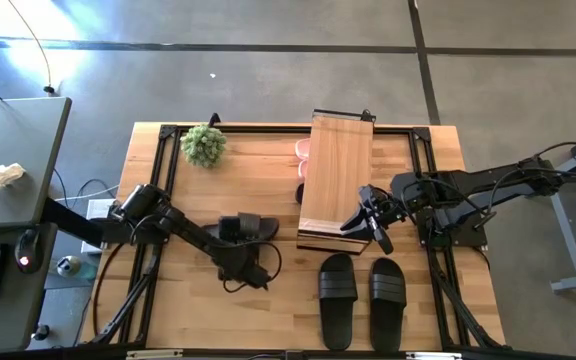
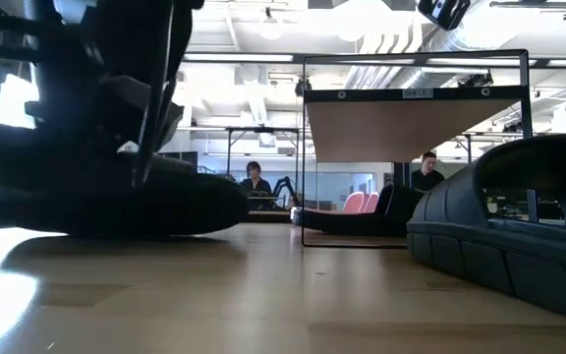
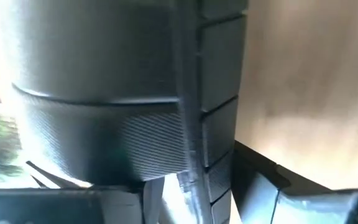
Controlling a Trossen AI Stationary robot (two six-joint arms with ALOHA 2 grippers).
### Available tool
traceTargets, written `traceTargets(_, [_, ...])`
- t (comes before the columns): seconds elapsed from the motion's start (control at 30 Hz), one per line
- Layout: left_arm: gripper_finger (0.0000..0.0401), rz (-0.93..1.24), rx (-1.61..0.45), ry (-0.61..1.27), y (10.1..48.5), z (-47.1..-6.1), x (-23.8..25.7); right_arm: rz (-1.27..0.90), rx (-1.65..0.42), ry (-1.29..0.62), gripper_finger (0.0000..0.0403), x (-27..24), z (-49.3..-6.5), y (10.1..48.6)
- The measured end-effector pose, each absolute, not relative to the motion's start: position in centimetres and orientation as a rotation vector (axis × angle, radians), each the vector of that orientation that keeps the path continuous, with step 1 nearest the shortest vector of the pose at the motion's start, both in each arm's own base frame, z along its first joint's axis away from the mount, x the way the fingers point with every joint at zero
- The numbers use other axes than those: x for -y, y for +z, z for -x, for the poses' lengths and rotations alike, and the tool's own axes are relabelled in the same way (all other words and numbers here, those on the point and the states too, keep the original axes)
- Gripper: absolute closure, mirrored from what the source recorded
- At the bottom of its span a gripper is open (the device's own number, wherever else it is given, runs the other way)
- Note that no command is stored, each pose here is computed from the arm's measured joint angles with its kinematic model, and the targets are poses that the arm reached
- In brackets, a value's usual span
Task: Pick and place slides into the shelf
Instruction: Put the black slipper under the shelf
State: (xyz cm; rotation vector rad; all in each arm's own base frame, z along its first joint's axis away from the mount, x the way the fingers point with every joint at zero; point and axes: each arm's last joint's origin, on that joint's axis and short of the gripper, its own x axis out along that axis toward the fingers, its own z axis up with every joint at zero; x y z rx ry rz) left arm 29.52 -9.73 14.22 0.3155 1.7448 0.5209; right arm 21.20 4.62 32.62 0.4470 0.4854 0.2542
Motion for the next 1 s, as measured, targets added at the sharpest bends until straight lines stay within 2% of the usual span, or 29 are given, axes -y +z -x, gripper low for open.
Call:
traceTargets(0.2, [0.0222, -0.15, -1.773, 0.46, 15.4, -29.2, 10.1, -0.433, -0.485, 0.263, 0.0316, -4.6, -21.2, 32.6])
traceTargets(0.6, [0.0167, 0.014, -1.808, 0.298, 15.8, -29.5, 10.7, -0.424, -0.495, 0.266, 0.0316, -4.6, -21.2, 32.5])
traceTargets(0.83, [0.017, 0.172, -1.702, 0.413, 20.4, -29.7, 10.8, -0.412, -0.508, 0.268, 0.0316, -4.6, -21.1, 32.4])
traceTargets(1.0, [0.0193, 0.462, -1.639, 0.577, 25.0, -28.6, 10.6, -0.419, -0.531, 0.288, 0.0316, -4.7, -21.0, 32.2])
